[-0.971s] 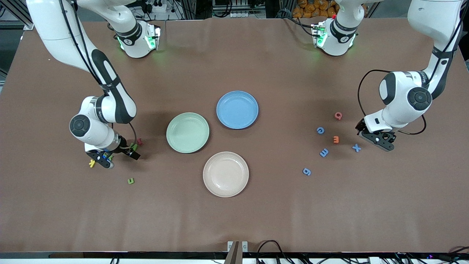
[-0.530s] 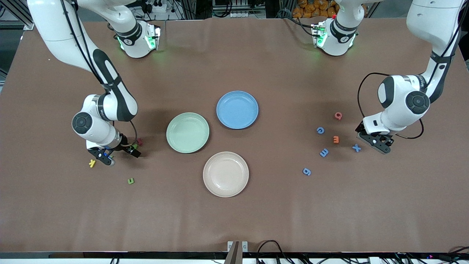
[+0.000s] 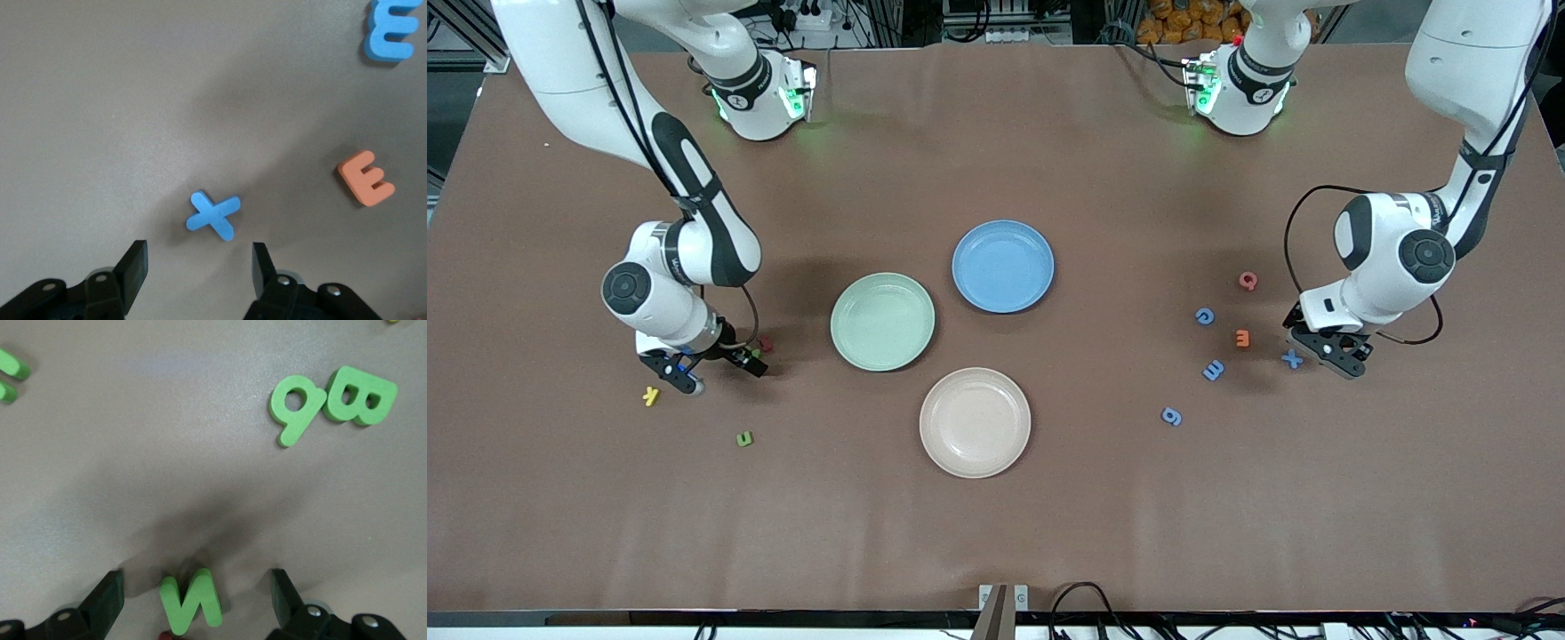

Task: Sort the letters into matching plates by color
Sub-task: 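Grasp green N with the right gripper while the left gripper grasps blue X, then place N on green plate with the right gripper while the left gripper lifts X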

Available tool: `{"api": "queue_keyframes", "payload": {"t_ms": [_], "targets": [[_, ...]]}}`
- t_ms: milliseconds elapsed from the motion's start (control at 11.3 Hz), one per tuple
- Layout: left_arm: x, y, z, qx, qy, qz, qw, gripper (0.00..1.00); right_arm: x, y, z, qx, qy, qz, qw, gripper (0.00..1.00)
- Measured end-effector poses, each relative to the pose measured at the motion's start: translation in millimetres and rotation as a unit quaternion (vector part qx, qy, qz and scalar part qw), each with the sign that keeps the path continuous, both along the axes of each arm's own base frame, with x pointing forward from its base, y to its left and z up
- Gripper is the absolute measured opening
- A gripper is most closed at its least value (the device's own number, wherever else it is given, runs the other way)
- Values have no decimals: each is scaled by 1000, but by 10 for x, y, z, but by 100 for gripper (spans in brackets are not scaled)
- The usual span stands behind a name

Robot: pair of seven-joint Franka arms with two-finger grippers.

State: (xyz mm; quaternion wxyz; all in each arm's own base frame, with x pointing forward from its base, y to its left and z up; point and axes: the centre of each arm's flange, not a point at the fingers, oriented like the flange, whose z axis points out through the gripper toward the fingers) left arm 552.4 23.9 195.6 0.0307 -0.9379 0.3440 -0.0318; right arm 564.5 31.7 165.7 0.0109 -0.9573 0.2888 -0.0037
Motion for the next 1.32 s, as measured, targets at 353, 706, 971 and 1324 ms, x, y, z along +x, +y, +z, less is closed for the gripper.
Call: {"api": "queue_keyframes", "payload": {"t_ms": [353,706,971,1324], "targets": [[24,-8,-76,-2,-14,-1,1000,70,-17,2,17,0,-2,0,1000,84],[16,-27,-206,-5,-18,-2,1000,68,-51,22,35,1,-5,2,1000,73],[19,-37,-205,-7,-18,-1,1000,63,-76,34,47,2,-8,3,1000,66],[40,-87,-174,-9,-22,-5,1000,34,-94,84,59,4,-8,7,1000,53]]}}
